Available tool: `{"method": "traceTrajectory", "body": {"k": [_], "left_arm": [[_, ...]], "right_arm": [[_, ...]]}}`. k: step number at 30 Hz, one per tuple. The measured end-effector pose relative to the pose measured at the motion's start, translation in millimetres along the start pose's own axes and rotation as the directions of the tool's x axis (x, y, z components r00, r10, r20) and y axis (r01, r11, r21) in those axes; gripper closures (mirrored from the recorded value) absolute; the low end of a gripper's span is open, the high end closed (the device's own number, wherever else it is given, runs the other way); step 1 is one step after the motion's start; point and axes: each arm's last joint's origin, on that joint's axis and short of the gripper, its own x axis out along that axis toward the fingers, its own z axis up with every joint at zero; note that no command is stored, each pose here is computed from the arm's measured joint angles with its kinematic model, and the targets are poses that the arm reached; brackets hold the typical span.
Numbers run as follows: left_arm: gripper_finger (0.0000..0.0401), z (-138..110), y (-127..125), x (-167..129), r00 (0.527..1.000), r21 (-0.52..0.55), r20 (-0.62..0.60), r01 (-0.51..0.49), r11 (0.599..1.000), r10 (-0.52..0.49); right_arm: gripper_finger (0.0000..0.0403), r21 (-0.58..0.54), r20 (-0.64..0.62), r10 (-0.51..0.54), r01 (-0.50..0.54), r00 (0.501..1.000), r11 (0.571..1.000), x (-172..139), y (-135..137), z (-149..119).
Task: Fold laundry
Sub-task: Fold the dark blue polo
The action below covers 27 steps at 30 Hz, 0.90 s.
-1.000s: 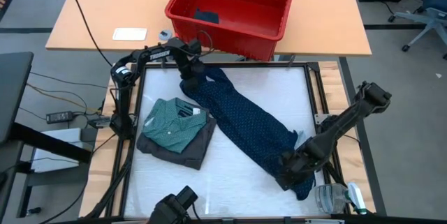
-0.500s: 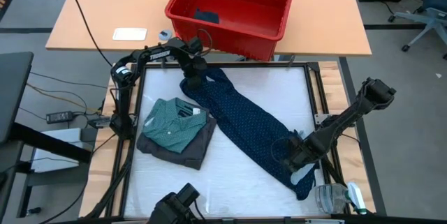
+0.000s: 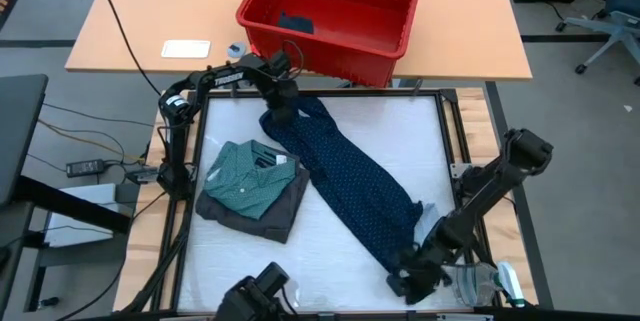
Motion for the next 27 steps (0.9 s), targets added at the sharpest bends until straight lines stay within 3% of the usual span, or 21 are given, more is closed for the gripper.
{"method": "traceTrajectory", "body": {"k": [3, 5, 10, 14, 17, 22, 27], "left_arm": [[0.0284, 4, -6, 3, 0.999, 0.014, 0.022, 0.034, 0.999, -0.034], [0.0284, 6, -9, 5, 0.999, 0.024, 0.023, 0.037, 0.999, -0.037], [0.0284, 14, -20, 9, 0.998, 0.023, 0.042, 0.036, 0.999, -0.037], [0.0284, 26, -42, -1, 0.998, 0.062, 0.034, 0.049, 0.997, -0.051], [0.0284, 39, -67, -7, 0.997, 0.126, 0.046, 0.062, 0.99, -0.068], [0.0284, 52, -120, 13, 0.991, 0.281, 0.054, 0.101, 0.954, -0.121], [0.0284, 46, -169, 51, 0.986, 0.388, -0.01, 0.159, 0.908, -0.168]], "right_arm": [[0.0335, -0.087, 0.028, 0.137, -0.134, 0.99, 0.987, -19, 28, -23], [0.0336, -0.126, 0.082, 0.156, -0.145, 0.984, 0.981, -39, 37, -28], [0.0348, -0.105, 0.301, -0.063, 0.098, 0.951, 0.99, -82, 26, -5], [0.0365, -0.032, 0.451, -0.267, 0.315, 0.852, 0.949, -101, 10, 28], [0.0385, 0.047, 0.5, -0.382, 0.416, 0.777, 0.908, -106, -2, 50], [0.0394, 0.174, 0.482, -0.491, 0.47, 0.725, 0.865, -89, -23, 72], [0.0397, 0.307, 0.396, -0.544, 0.451, 0.74, 0.838, -55, -33, 74]]}}
